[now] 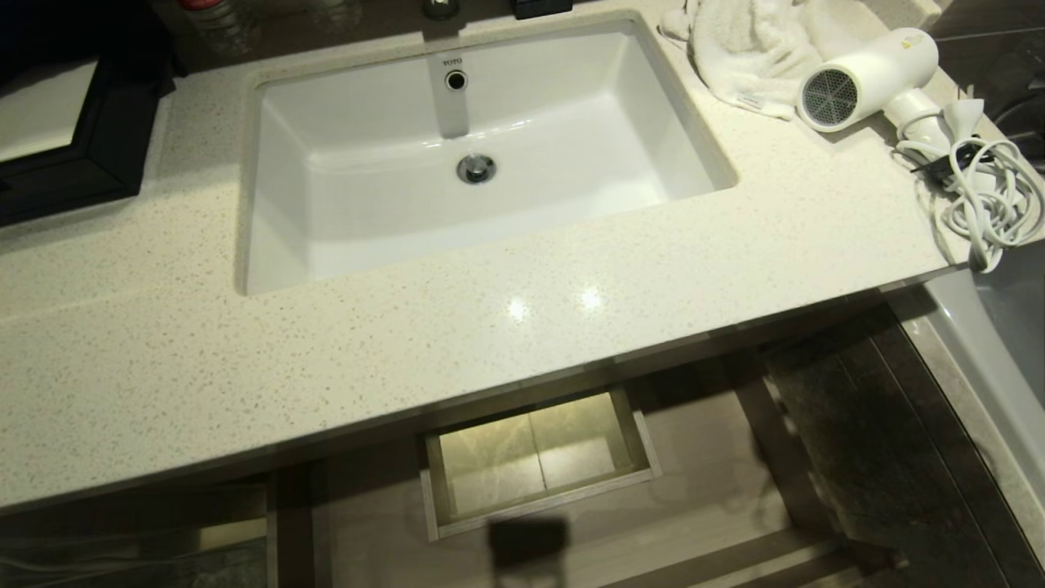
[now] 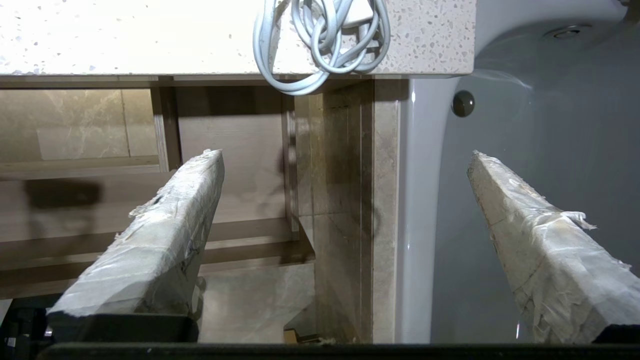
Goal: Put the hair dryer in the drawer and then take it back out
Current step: Pick up the hairdryer
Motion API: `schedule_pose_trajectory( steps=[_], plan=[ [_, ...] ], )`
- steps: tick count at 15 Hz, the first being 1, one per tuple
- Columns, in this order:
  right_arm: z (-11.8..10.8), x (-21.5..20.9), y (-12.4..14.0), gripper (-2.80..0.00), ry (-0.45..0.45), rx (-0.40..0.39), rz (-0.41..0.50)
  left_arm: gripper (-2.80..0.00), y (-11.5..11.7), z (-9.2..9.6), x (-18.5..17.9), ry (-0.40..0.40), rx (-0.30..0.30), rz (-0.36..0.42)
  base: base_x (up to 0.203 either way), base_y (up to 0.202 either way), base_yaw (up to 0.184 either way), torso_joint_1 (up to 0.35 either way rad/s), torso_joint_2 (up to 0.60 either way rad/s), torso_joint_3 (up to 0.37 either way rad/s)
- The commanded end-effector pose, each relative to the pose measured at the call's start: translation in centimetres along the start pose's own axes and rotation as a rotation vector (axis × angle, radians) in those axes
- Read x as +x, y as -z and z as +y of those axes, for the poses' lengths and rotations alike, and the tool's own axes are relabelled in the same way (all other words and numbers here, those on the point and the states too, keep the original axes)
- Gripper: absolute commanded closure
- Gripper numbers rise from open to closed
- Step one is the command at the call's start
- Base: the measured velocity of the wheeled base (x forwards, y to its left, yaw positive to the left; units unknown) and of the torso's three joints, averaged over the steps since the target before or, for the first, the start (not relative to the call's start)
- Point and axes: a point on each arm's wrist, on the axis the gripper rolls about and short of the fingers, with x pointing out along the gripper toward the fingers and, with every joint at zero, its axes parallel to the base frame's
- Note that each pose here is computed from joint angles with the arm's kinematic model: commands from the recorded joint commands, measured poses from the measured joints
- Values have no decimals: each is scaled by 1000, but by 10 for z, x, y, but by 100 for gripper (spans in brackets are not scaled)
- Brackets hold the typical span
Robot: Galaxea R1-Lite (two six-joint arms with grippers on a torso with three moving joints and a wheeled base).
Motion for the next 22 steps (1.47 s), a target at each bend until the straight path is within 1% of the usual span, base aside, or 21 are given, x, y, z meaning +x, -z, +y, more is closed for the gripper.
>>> schedule_pose_trajectory(
  steps=[1, 22],
  plan=[
    [1, -2, 0, -280, -3, -4, -2, 0, 0, 0, 0, -1, -1, 0, 0, 0, 0, 0, 0, 0],
    [6, -7, 6, -280, -3, -4, -2, 0, 0, 0, 0, -1, -1, 0, 0, 0, 0, 0, 0, 0]
  ],
)
